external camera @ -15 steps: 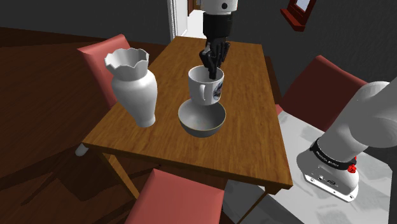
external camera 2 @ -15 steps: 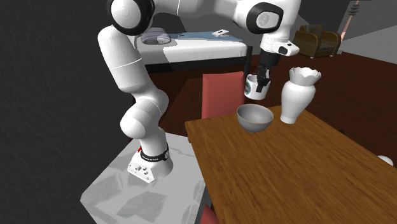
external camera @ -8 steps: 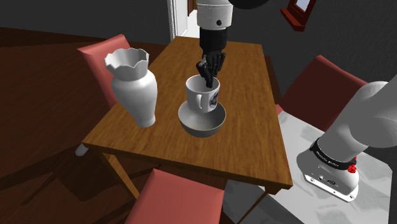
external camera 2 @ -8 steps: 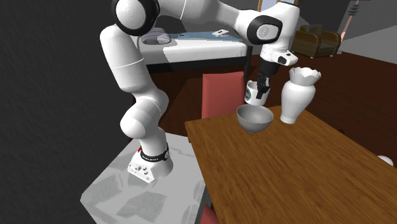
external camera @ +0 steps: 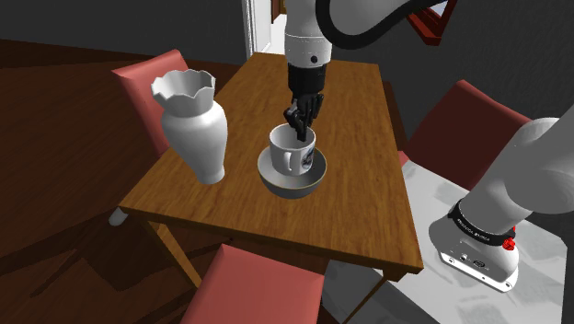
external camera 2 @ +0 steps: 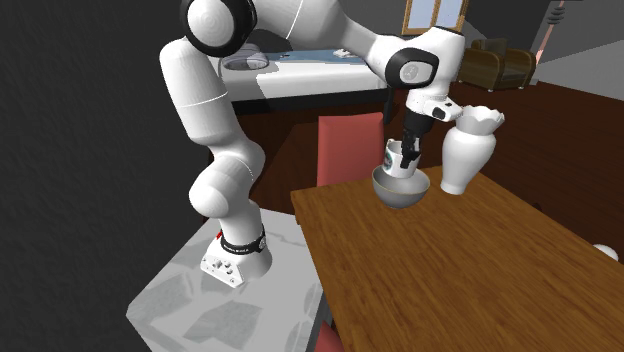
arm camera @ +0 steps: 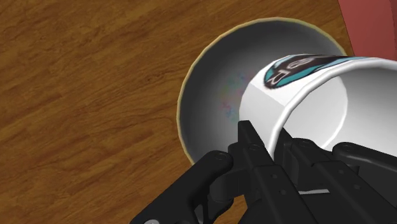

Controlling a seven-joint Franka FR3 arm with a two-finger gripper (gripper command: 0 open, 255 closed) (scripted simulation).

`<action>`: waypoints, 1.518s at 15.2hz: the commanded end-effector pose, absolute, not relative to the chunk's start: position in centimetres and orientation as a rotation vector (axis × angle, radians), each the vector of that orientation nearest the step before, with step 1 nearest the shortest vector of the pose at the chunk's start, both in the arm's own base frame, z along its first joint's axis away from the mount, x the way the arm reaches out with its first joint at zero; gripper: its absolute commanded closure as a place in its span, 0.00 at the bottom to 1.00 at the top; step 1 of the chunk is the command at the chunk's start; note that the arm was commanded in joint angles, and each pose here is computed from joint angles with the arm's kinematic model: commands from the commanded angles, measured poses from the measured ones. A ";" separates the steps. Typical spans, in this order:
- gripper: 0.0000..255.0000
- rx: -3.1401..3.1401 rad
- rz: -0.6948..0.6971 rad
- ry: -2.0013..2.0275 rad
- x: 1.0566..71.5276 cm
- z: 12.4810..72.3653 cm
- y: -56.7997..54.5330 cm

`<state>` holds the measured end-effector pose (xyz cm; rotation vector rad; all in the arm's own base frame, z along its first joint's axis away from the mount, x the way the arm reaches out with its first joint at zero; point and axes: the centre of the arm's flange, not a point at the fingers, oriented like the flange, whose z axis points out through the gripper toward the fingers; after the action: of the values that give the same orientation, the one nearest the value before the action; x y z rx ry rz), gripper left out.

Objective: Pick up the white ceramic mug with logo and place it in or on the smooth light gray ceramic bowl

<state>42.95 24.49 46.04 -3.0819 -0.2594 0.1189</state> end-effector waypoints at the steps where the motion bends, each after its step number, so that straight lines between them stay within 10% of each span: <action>1: 1.00 -3.082 0.118 -0.259 42.8 44.8 24.5; 9: 1.00 -3.082 0.118 -0.259 42.8 44.8 24.5; 10: 0.00 -3.082 0.118 -0.259 42.8 44.8 24.5; 23: 0.00 -3.082 0.118 -0.259 43.2 49.7 24.3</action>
<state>43.25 24.32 49.65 -3.0817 -0.2594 0.1171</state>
